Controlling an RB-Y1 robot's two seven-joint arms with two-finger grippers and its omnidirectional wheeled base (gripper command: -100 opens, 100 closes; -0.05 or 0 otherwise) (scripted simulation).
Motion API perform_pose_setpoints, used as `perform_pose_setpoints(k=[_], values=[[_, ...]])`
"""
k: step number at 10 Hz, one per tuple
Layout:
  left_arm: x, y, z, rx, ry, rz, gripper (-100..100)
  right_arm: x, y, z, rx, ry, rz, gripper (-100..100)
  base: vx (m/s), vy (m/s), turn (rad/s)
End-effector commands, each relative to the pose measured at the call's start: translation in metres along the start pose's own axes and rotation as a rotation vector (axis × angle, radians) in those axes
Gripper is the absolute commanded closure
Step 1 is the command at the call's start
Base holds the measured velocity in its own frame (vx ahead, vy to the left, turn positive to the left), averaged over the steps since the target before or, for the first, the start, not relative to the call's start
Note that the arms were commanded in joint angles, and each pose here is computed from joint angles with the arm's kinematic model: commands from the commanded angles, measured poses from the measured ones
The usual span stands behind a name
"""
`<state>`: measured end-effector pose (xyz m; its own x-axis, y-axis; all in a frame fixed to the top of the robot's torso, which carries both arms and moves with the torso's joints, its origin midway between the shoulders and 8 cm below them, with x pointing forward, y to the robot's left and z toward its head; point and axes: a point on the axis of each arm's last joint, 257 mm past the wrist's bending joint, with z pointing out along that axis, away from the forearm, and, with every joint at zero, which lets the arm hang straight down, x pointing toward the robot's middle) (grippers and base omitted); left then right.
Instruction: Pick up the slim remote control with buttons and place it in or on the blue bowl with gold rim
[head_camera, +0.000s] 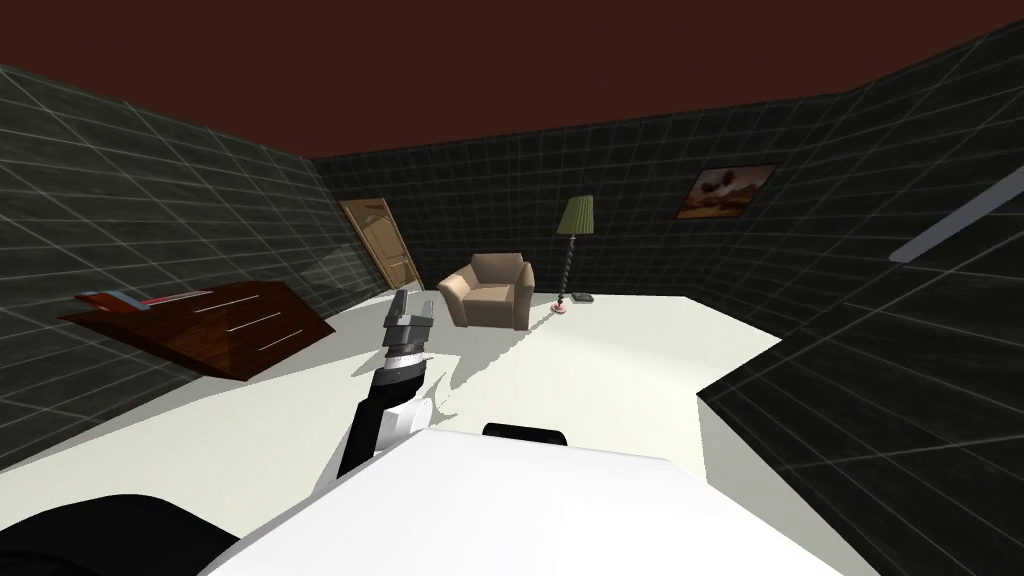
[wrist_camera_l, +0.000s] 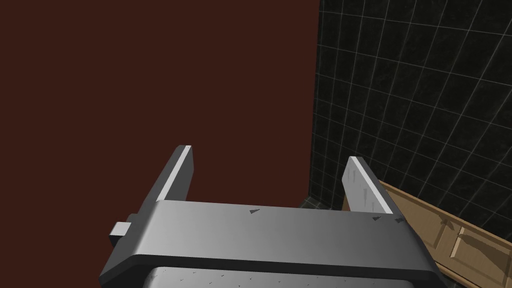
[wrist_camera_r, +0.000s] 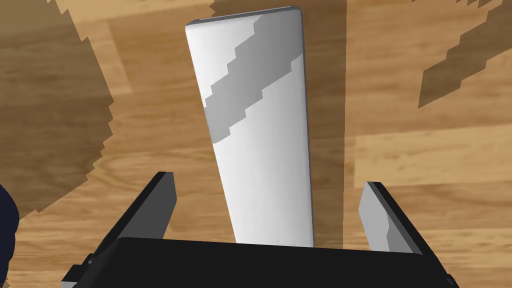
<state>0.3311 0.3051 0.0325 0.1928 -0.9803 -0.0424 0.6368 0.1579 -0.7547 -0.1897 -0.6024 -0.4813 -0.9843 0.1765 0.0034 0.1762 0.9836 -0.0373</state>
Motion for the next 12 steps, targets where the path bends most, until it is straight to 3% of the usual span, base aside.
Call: perform_pose_setpoints(k=[1,2,3,5,6,7,11,12], values=[[0.000,0.000,0.000,0.000,0.000,0.000,0,0.000,0.000,0.000,0.000,0.000,0.000,-100,0.032,-0.051,0.054],[0.000,0.000,0.000,0.000,0.000,0.000,0,-0.001,0.001,0.000,-0.002,0.000,-0.002,0,0.007,-0.011,-0.004],[0.000,0.000,0.000,0.000,0.000,0.000,0,0.002,0.009,0.011,-0.002,-0.004,0.005,-100,-0.010,-0.025,0.044],[0.000,0.000,0.000,0.000,0.000,0.000,0,0.004,0.018,0.021,-0.003,-0.006,0.011,-100,-0.028,-0.050,0.041],[0.000,0.000,0.000,0.000,0.000,0.000,0,0.002,0.014,0.018,-0.002,-0.006,0.010,-100,-0.012,-0.025,0.011],[0.000,0.000,0.000,0.000,0.000,0.000,0,0.002,0.014,0.018,-0.002,-0.006,0.009,100,0.000,0.000,0.000],[0.000,0.000,0.000,0.000,0.000,0.000,0,0.002,0.015,0.019,-0.006,-0.006,0.008,100,0.000,0.000,0.000],[0.000,0.000,0.000,0.000,0.000,0.000,0,0.002,0.015,0.019,-0.006,-0.006,0.009,0,0.000,0.000,0.000]])
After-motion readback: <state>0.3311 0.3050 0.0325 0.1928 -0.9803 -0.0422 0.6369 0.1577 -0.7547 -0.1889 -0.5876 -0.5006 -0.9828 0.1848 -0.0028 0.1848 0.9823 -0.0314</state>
